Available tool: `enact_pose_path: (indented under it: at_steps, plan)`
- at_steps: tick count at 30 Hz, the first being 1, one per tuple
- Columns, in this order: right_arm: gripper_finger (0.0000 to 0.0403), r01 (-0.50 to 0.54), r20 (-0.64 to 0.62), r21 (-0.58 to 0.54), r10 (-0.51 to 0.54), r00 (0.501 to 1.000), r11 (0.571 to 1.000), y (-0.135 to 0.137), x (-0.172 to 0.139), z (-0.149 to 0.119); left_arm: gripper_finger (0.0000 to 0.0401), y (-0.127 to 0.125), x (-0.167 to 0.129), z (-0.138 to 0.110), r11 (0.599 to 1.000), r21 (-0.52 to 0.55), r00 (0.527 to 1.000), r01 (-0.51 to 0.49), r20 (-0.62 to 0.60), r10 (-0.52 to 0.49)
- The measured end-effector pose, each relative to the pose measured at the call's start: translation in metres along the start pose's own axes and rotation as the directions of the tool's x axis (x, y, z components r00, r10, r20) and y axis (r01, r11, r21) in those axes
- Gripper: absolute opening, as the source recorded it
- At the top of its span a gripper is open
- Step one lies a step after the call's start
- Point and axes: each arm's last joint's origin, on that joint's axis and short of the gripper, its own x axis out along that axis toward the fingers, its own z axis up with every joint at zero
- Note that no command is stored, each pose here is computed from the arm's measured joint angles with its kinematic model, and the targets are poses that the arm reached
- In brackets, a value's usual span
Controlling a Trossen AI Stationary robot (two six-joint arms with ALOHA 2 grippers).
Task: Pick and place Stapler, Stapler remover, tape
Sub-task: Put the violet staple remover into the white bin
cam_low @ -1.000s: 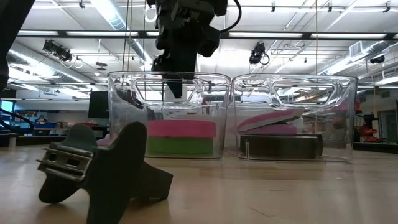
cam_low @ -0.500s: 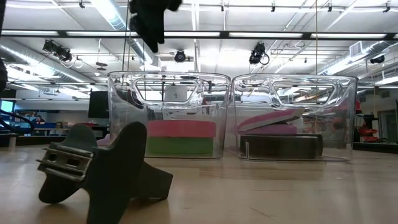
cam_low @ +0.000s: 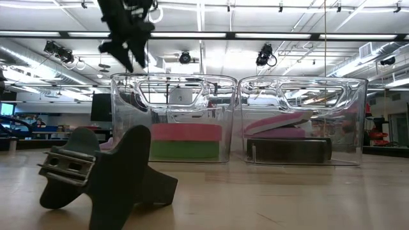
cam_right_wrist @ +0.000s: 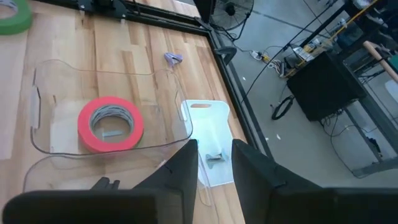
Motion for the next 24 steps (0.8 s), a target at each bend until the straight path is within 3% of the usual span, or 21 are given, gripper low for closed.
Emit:
enact_pose_path:
  at_steps: [4, 13, 24]
  plan:
    - [0.0097, 0.001, 0.001, -0.021, -0.001, 1.000, 1.000, 0.000, 0.000, 0.000, 0.0242, 0.022, 0.023, -0.008, 0.993, -0.081, 0.993, -0.088, -0.090, 0.081]
    - [0.0097, -0.017, -0.004, 0.029, 0.017, 1.000, 0.999, 0.000, 0.000, 0.000, 0.0242, 0.047, 0.059, -0.030, 0.973, -0.130, 0.968, -0.193, -0.187, 0.167]
    - [0.0097, -0.038, 0.013, 0.050, 0.038, 0.999, 0.998, 0.001, 0.000, 0.002, 0.0242, 0.056, 0.098, -0.065, 0.960, -0.195, 0.961, -0.203, -0.228, 0.157]
